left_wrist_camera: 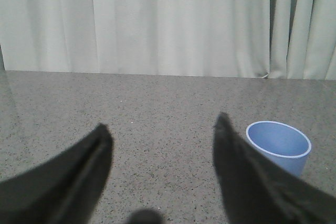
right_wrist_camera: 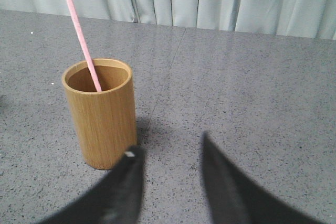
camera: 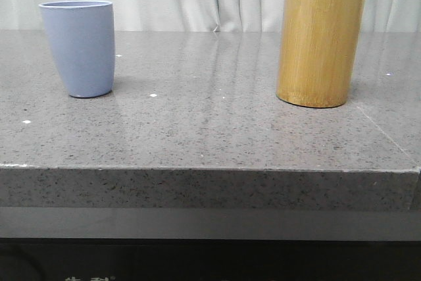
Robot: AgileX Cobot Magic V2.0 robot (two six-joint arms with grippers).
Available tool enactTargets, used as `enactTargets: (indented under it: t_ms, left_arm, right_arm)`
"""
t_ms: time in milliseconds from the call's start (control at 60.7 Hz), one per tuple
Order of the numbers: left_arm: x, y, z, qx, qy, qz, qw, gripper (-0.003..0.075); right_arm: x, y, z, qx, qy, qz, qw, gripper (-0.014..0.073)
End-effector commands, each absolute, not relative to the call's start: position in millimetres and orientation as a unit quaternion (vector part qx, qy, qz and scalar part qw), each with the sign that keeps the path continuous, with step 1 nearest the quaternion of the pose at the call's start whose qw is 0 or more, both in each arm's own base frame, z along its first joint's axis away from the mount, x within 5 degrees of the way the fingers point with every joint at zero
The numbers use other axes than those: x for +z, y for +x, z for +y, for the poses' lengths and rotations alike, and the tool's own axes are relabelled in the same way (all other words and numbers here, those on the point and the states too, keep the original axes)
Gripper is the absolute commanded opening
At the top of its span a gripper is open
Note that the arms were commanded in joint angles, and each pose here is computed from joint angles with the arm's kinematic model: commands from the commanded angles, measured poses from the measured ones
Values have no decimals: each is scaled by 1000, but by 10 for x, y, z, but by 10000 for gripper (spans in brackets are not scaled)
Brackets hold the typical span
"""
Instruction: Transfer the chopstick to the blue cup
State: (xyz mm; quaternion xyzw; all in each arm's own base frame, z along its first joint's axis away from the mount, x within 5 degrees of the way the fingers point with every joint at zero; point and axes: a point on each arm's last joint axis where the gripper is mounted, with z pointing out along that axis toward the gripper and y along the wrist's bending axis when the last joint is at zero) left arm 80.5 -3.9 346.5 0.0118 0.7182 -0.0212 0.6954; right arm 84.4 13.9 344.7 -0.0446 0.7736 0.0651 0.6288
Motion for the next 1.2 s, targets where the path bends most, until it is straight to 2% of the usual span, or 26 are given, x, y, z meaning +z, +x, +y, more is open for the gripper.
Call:
enactTargets:
  t_ms: [0, 49, 82, 231, 412, 659, 807, 988, 1186]
  left_arm:
    - [3642, 804, -36, -21, 9, 684, 729, 664]
    - [3642, 804, -36, -21, 9, 684, 729, 686]
    - [3642, 804, -36, -21, 9, 684, 729, 682]
    - [3642, 804, -36, -23, 8, 684, 729, 658]
    - [3670, 822, -61, -73, -21, 687, 723, 640]
    - [3998, 1339, -121, -26, 62, 784, 617, 640]
    - [4167, 1769, -223, -33, 108, 824, 555, 640]
    - [4306, 2209, -615, -71, 190, 848, 489, 640]
    - [4306, 2590, -1138, -67, 269, 872, 403, 640]
  right_arm:
    - [3620, 858, 128, 63, -39, 741, 667, 546]
    - [3620, 858, 128, 63, -39, 741, 667, 613]
    - [3619, 858, 128, 63, -39, 742, 667, 625]
    - [3617, 858, 129, 63, -39, 743, 665, 611]
    - [3623, 859, 128, 63, -38, 741, 668, 611]
    - [3636, 860, 127, 63, -37, 736, 673, 611]
    - [3635, 860, 127, 63, -37, 736, 673, 611]
    - [3634, 860, 127, 63, -38, 736, 673, 611]
    - [3634, 860, 127, 63, -38, 736, 673, 611]
